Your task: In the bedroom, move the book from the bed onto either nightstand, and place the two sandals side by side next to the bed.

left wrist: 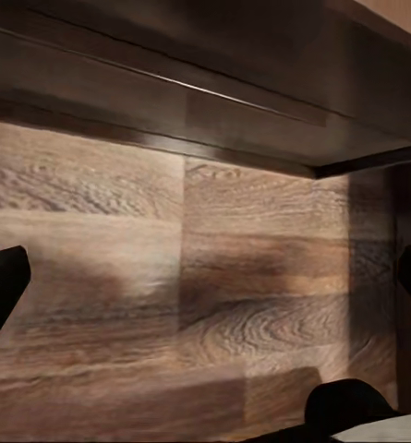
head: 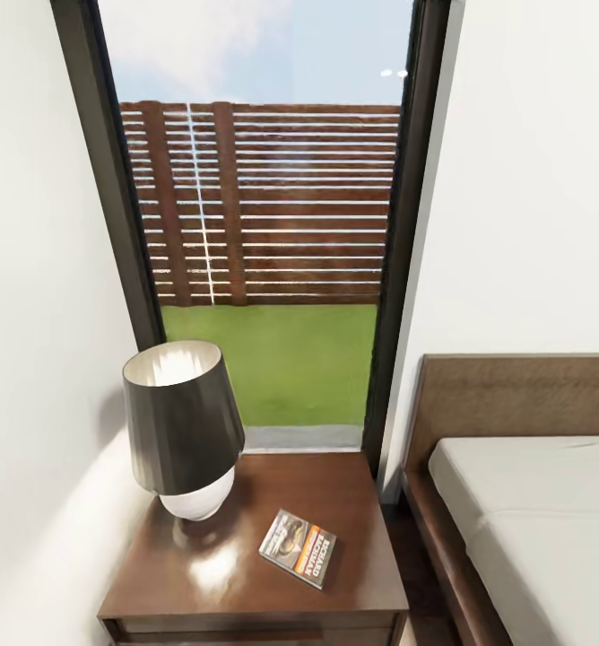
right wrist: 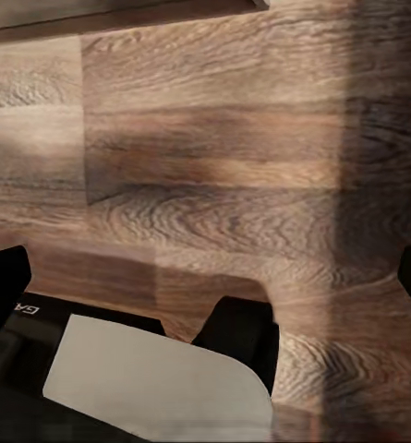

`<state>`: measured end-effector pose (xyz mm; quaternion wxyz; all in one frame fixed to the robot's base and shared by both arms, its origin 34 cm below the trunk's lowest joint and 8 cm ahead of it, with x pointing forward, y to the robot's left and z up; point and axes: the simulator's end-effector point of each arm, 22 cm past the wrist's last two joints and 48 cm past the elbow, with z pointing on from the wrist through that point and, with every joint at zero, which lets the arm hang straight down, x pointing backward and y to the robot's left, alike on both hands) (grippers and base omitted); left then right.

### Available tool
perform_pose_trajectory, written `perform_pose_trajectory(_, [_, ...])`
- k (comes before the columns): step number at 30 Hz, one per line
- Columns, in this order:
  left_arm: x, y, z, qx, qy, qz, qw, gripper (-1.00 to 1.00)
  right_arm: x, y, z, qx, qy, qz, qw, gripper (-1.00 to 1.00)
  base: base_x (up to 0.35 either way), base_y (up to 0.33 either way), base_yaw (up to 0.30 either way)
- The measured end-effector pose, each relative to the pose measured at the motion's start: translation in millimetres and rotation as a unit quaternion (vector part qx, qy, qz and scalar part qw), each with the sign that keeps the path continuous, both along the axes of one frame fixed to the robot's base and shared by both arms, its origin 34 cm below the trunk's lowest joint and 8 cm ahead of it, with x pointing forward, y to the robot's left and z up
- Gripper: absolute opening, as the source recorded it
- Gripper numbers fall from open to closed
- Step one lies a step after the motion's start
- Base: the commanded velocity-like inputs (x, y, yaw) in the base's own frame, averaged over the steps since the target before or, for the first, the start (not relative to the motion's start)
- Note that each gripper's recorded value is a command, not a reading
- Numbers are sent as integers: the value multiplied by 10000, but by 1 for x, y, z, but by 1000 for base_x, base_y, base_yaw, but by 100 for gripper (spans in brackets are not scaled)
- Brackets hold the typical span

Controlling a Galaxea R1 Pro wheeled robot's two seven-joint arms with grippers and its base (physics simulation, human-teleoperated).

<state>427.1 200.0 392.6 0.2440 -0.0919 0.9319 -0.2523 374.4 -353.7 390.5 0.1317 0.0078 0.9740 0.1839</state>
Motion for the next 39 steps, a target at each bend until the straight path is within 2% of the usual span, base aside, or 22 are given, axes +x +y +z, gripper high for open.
perform_pose_trajectory(1, [-3, 2, 0, 55, 36, 4, 10000, 100, -3, 2, 1, -2, 44, 57, 10000, 100, 0, 0, 0])
perform_pose_trajectory(2, [-13, 6, -6, 215, 142, -43, 9997, 100, -12, 10, -1, 8, 151, 206, 9997, 100, 0, 0, 0])
perform_pose_trajectory(3, [-30, 8, -12, 374, 276, -160, 9988, 100, -17, 30, -2, 113, 218, 343, 9991, 100, 0, 0, 0])
perform_pose_trajectory(4, [-40, 9, -14, 421, 341, -199, 9983, 100, -17, 47, -2, 210, 230, 402, 9987, 100, 0, 0, 0])
perform_pose_trajectory(6, [-47, 10, -13, 454, 388, -227, 9980, 100, -17, 62, 1, 301, 236, 452, 9982, 100, 0, 0, 0])
perform_pose_trajectory(7, [-55, 10, -14, 497, 422, -259, 9975, 100, -17, 80, 2, 401, 242, 508, 9976, 100, 0, 0, 0])
perform_pose_trajectory(10, [-61, 15, -12, 612, 468, -234, 9968, 100, -17, 95, 7, 484, 250, 548, 9970, 100, 0, 0, 0])
perform_pose_trajectory(12, [-62, 23, -11, 775, 510, -174, 9955, 100, -15, 85, 4, 161, 257, 458, 9985, 100, 0, 0, 0])
perform_pose_trajectory(16, [-62, 27, -5, 878, 533, -140, 9946, 100, -12, 64, 3, -382, 267, 316, 9984, 100, 0, 0, 0])
perform_pose_trajectory(18, [-61, 28, -2, 896, 538, -136, 9944, 100, -11, 58, 5, -531, 270, 278, 9978, 100, 0, 0, 0])
perform_pose_trajectory(22, [-61, 28, 0, 906, 541, -134, 9943, 100, -10, 55, 6, -613, 272, 257, 9974, 100, 0, 0, 0])
perform_pose_trajectory(39, [-61, 26, 0, 894, 544, -113, 9944, 100, -10, 53, 6, -646, 268, 265, 9972, 100, 0, 0, 0])
